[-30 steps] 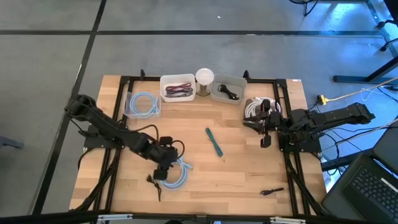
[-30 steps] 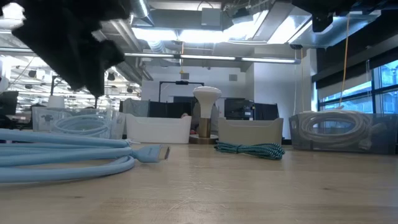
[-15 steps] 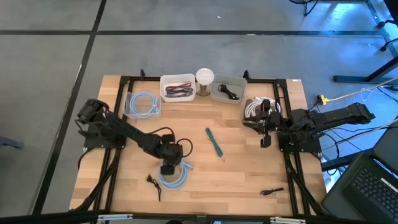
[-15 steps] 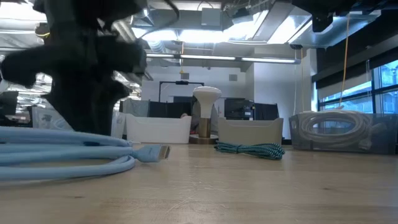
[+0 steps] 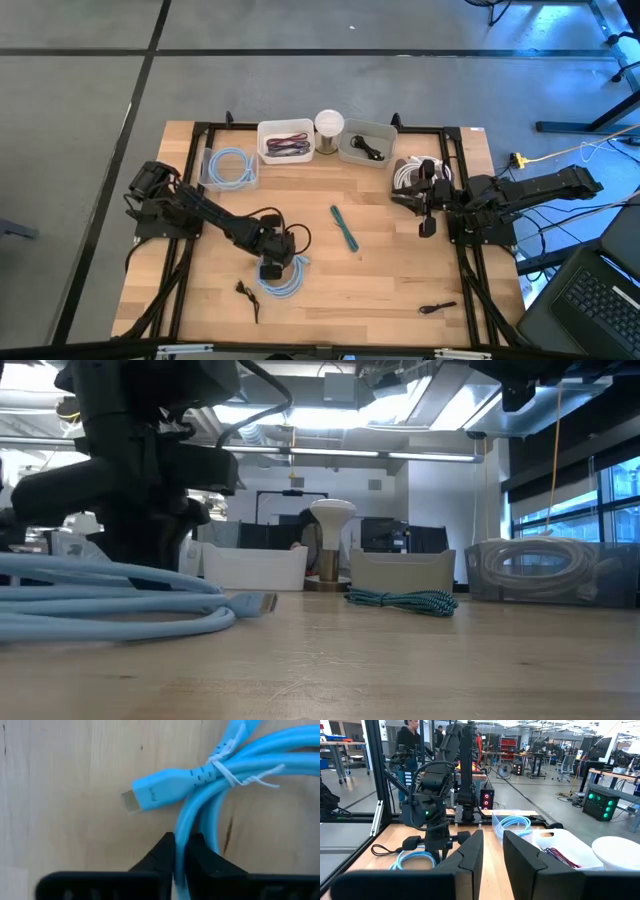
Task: Pick & Place USB Port
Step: Put the blue HDMI cable into the transparent bin
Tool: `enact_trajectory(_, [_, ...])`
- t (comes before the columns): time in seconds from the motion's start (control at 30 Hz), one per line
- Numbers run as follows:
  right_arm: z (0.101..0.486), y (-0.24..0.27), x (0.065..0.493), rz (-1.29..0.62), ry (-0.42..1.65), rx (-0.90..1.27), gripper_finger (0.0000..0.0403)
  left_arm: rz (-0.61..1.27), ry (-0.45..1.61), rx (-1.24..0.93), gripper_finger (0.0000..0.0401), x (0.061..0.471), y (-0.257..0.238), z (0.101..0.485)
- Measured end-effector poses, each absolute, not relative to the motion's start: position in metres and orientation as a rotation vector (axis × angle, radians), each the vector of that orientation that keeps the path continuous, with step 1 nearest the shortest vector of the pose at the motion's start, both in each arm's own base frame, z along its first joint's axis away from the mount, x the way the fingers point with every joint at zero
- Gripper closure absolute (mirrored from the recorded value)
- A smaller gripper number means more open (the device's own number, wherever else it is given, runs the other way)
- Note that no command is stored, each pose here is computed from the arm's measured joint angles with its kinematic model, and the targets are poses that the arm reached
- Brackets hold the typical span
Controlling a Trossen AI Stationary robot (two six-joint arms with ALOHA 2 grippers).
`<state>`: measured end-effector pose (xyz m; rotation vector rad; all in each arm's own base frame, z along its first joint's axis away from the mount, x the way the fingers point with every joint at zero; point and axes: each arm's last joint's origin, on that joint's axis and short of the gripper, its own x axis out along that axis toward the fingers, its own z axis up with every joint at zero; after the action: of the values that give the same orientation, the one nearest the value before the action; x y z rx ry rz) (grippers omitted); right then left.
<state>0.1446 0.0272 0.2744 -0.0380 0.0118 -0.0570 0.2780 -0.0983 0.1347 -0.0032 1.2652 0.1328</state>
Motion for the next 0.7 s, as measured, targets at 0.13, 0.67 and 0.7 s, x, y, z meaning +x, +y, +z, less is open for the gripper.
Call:
enact_trajectory(0.13, [0.274, 0.027, 0.145, -0.057, 0.011, -0.038, 0.0326, 0.111, 1.3, 0.009, 0.039, 0.27, -0.096, 0.144])
enact_trajectory(0.67, [0.274, 0.027, 0.145, -0.057, 0.012, -0.038, 0.0326, 0.528, 1.04, 0.232, 0.0391, 0.192, -0.042, 0.28])
enact_trajectory(0.7, [0.274, 0.027, 0.145, -0.057, 0.011, -0.038, 0.0326, 0.562, 1.046, 0.244, 0.0391, 0.187, -0.034, 0.284])
